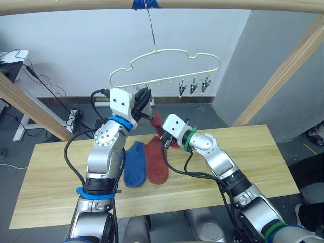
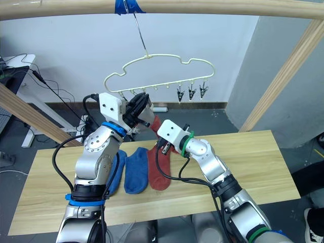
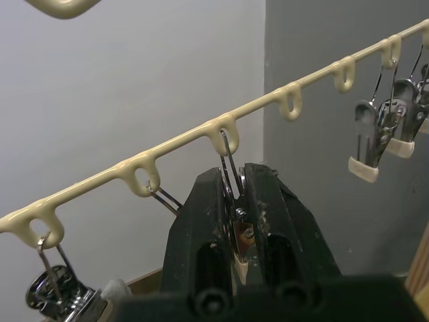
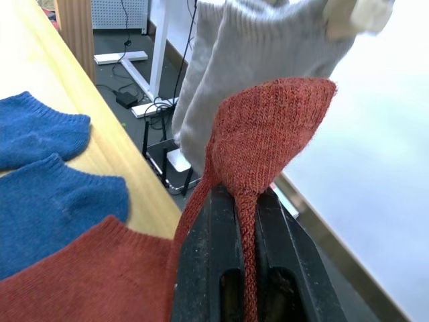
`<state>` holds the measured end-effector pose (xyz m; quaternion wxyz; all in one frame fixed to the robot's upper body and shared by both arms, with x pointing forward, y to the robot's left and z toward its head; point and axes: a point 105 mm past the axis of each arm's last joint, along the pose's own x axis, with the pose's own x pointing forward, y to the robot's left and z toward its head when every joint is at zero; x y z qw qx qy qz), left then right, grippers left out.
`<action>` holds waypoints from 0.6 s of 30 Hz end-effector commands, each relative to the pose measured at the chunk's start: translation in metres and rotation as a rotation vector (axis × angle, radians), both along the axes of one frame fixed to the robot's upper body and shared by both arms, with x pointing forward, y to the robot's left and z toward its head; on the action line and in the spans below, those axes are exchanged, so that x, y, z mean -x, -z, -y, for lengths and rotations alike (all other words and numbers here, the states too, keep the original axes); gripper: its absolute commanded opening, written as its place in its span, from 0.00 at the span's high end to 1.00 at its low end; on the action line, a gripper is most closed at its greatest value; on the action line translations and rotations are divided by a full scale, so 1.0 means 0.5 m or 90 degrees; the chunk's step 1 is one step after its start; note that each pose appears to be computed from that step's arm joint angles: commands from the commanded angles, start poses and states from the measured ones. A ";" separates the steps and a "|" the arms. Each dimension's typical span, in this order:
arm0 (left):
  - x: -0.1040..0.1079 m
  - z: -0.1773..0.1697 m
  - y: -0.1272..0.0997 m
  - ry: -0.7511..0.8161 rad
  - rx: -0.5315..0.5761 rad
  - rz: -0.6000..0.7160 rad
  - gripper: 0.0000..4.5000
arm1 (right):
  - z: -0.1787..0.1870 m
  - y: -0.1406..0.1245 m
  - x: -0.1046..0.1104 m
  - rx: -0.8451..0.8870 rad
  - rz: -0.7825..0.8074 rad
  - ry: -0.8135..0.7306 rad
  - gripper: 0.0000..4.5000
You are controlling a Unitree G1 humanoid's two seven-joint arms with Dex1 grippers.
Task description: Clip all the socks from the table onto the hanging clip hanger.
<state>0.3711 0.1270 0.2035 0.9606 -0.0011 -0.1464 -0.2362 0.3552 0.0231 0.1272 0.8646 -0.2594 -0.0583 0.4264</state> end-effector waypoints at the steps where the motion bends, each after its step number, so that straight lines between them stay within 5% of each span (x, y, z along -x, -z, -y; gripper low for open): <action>1: 0.015 0.004 -0.033 0.022 0.005 0.035 0.97 | -0.014 -0.031 -0.002 -0.018 0.028 -0.013 1.00; 18: 0.016 0.001 -0.026 0.024 -0.002 0.024 0.97 | -0.026 -0.083 -0.033 -0.057 0.046 -0.009 1.00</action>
